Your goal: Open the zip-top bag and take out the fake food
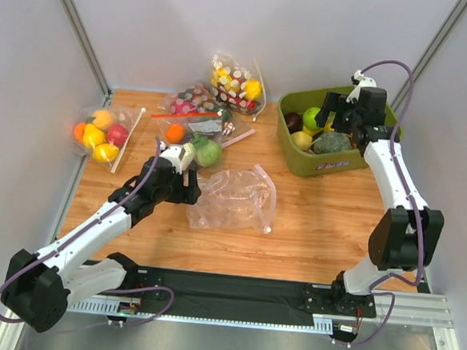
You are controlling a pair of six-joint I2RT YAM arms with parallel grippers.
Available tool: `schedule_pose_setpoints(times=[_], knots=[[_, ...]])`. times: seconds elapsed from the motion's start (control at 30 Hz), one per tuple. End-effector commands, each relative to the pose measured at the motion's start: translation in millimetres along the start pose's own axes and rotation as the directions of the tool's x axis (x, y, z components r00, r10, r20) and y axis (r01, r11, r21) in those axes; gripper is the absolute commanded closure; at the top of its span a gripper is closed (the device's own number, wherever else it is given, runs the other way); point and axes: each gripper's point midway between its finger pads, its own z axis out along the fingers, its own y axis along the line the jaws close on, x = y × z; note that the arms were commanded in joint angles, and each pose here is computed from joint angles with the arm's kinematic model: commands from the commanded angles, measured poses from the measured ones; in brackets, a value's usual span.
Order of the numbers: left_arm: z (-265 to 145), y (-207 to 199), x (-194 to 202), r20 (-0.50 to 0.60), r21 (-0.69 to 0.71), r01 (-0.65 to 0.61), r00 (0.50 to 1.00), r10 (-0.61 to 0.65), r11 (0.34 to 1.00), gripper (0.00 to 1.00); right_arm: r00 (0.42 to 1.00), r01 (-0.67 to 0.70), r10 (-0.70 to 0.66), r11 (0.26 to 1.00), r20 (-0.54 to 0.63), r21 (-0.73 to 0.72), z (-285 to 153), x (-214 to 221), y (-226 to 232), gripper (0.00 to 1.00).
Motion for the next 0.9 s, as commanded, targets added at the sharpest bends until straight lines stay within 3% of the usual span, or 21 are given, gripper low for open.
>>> schedule_pose_setpoints(times=[0.0, 0.17, 0.4, 0.67, 0.87], knots=[[-20.8, -7.5, -27.5, 0.055, 0.014, -0.022, 0.998, 0.021, 1.000, 0.12, 0.997, -0.008, 0.010, 1.000, 0.075, -0.027, -39.3, -13.5, 9.9, 0.00], [-46.8, -11.0, -49.9, 0.124, 0.016, -0.043, 0.991, 0.041, 0.999, 0.10, 0.993, -0.010, 0.019, 0.997, 0.121, -0.073, -86.7, -4.2, 26.3, 0.00], [-94.5, -32.5, -114.8, 0.284, 0.052, -0.112, 0.954, 0.093, 0.992, 0.06, 0.991, -0.030, 0.049, 0.989, 0.127, -0.148, -125.8, 15.0, 46.7, 0.00], [-125.1, -36.7, -186.0, 0.333, -0.018, -0.194, 0.924, 0.189, 0.981, 0.05, 0.993, -0.020, 0.036, 0.990, 0.116, -0.138, -143.2, 31.0, 48.7, 0.00], [-124.5, -31.1, -203.1, 0.333, -0.058, -0.257, 0.906, 0.261, 0.965, 0.05, 0.991, -0.013, 0.031, 0.991, 0.133, -0.135, -151.4, 27.0, 49.0, 0.00]])
